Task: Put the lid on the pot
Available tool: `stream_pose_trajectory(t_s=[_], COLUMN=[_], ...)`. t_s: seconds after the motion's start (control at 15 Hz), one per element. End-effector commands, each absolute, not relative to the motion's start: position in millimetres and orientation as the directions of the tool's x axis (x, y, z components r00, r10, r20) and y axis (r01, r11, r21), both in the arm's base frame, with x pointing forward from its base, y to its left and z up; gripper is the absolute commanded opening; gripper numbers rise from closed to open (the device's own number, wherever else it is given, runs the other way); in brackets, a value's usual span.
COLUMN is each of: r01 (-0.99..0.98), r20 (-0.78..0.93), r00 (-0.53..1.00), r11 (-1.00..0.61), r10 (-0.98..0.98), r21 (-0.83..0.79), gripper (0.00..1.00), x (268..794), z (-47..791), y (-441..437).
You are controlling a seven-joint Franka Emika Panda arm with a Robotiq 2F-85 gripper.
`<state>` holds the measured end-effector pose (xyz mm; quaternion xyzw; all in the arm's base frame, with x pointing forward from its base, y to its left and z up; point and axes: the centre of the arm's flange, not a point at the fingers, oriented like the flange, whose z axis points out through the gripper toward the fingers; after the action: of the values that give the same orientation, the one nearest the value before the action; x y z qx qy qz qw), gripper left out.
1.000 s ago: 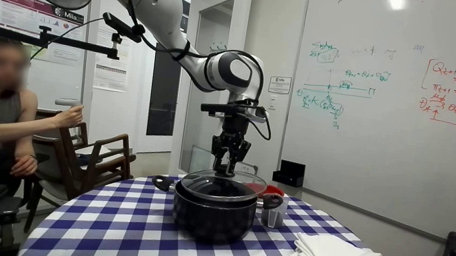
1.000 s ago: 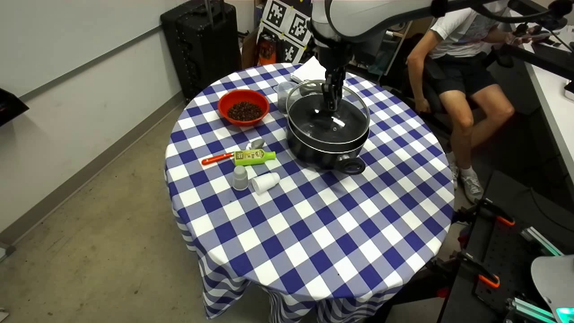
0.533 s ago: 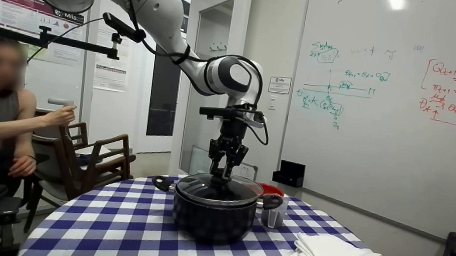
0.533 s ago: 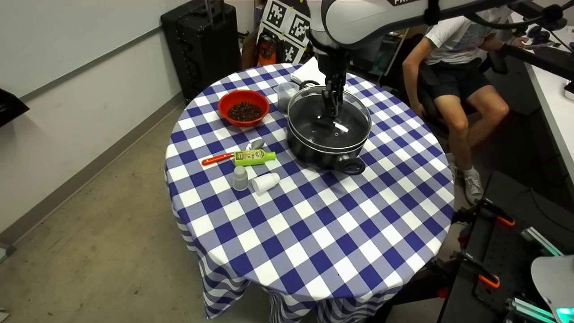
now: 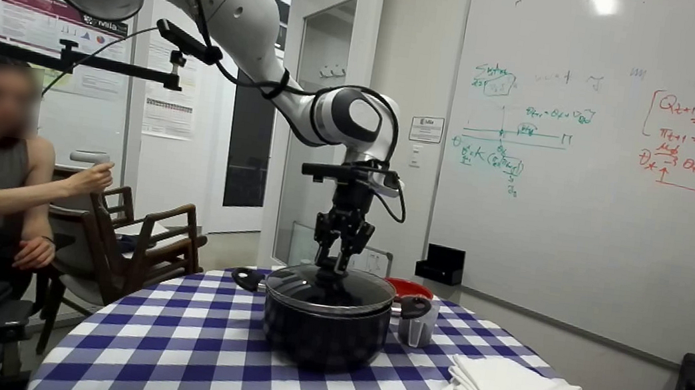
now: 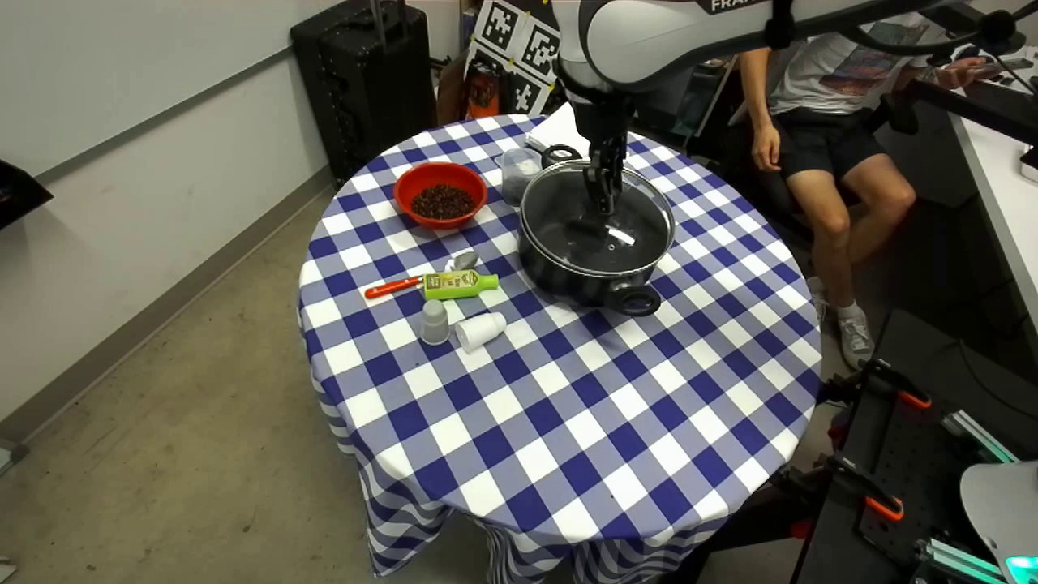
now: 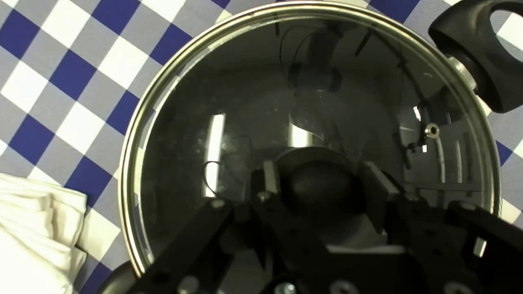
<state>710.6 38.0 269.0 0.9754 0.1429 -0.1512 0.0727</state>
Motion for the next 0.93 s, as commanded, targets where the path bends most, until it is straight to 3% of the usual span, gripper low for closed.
stream_pose_trajectory(t_s=[0.0, 0.47, 0.53, 0.67, 0.87], r01=[0.303, 0.305, 0.304, 0.302, 0.298], r20=[-0.317, -0.322, -0.322, -0.323, -0.309], r00=[0.912, 0.909, 0.909, 0.909, 0.913], r11=[-0.948, -0.949, -0.95, -0.95, -0.952], r10=[0.261, 0.266, 0.265, 0.264, 0.265], r21=[0.093, 0.079, 0.078, 0.074, 0.064], gripper=[0.25, 0.25, 0.75, 0.81, 0.99], x=[712.9, 711.7, 711.5, 710.7, 708.6], z=[276.7, 271.6, 271.4, 269.9, 271.1], y=[45.3, 46.5, 46.1, 44.9, 43.7])
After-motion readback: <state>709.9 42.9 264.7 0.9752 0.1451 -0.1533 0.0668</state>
